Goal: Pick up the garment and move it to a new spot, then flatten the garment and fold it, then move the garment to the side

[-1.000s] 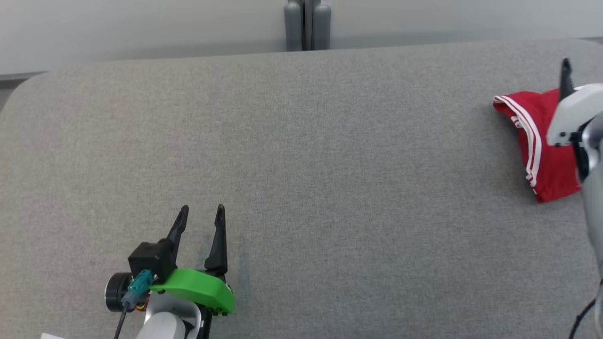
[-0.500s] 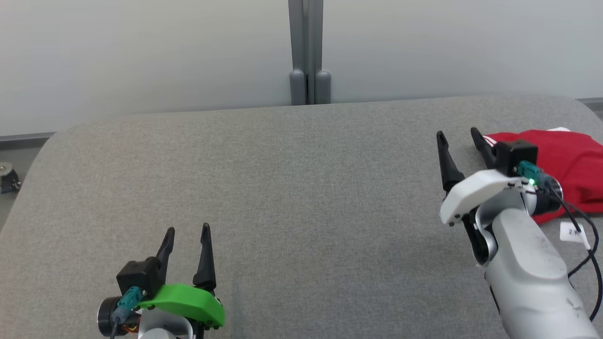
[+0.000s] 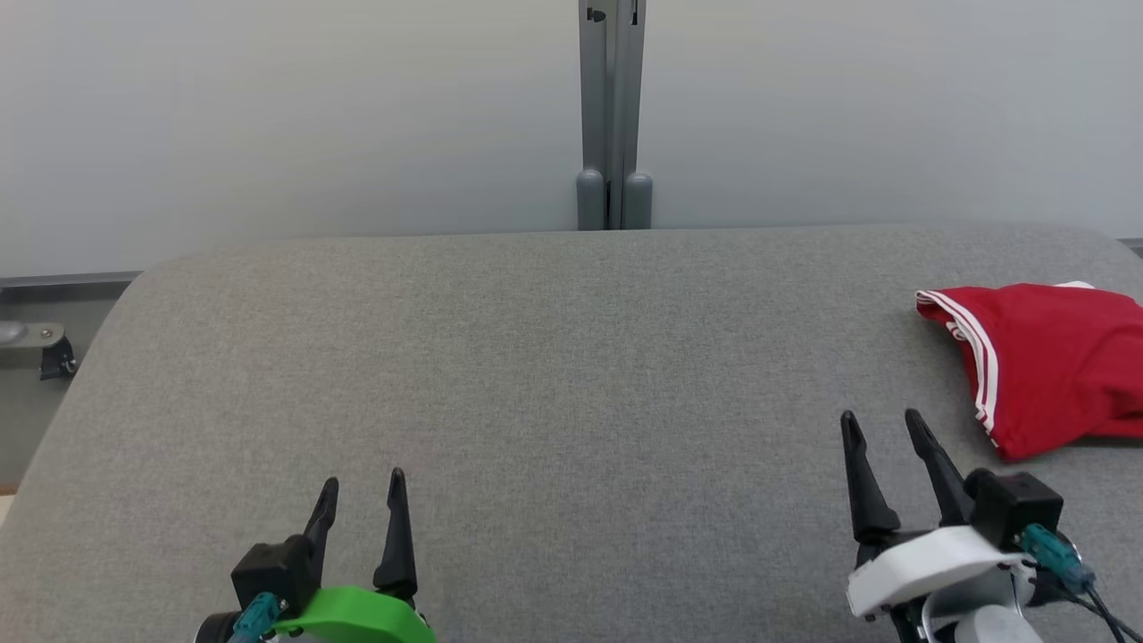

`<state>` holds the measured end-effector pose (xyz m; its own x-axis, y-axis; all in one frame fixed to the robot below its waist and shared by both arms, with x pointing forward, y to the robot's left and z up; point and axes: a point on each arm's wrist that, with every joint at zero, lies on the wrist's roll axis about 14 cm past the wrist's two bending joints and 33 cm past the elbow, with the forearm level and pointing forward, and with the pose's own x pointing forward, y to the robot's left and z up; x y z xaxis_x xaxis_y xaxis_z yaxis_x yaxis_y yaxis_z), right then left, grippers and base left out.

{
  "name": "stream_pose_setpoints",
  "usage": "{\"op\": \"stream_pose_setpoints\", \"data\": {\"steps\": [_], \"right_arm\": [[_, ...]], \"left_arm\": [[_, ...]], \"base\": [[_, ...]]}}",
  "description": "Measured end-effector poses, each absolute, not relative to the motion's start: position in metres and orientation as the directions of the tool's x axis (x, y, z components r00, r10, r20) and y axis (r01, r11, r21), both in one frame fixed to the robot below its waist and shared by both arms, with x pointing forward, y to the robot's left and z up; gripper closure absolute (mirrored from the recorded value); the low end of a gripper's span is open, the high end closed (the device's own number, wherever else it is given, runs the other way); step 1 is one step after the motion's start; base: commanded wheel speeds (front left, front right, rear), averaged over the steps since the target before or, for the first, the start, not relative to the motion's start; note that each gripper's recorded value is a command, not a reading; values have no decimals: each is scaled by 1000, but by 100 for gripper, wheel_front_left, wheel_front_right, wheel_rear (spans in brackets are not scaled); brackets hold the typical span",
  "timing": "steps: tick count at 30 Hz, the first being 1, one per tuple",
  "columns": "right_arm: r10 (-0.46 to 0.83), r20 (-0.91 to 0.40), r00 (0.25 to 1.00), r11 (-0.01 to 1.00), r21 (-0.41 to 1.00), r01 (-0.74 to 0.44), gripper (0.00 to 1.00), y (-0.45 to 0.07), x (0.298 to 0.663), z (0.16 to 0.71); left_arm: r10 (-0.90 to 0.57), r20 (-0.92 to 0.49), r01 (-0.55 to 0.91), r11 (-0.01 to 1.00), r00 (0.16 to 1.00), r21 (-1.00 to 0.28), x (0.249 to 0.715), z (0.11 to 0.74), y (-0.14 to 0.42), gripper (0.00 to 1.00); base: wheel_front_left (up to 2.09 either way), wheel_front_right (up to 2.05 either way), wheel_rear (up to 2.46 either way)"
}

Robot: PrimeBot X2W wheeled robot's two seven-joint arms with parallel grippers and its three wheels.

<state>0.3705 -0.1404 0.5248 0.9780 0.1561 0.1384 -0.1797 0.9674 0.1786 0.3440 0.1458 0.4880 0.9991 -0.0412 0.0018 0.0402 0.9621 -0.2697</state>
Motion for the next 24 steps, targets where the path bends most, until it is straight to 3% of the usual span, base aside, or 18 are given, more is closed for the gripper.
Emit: {"op": "stream_pose_setpoints", "data": {"steps": [8, 24], "right_arm": [[148, 111, 983, 963, 211, -168, 0, -143, 351, 512], [142, 107, 984, 962, 219, -163, 0, -144, 351, 511]], "left_arm": [[-44, 10, 45, 964, 999, -262, 339, 488, 144, 0], [-28, -24, 22, 970, 999, -243, 335, 476, 150, 0]], "base": [[0, 0, 0], [0, 0, 0]]}}
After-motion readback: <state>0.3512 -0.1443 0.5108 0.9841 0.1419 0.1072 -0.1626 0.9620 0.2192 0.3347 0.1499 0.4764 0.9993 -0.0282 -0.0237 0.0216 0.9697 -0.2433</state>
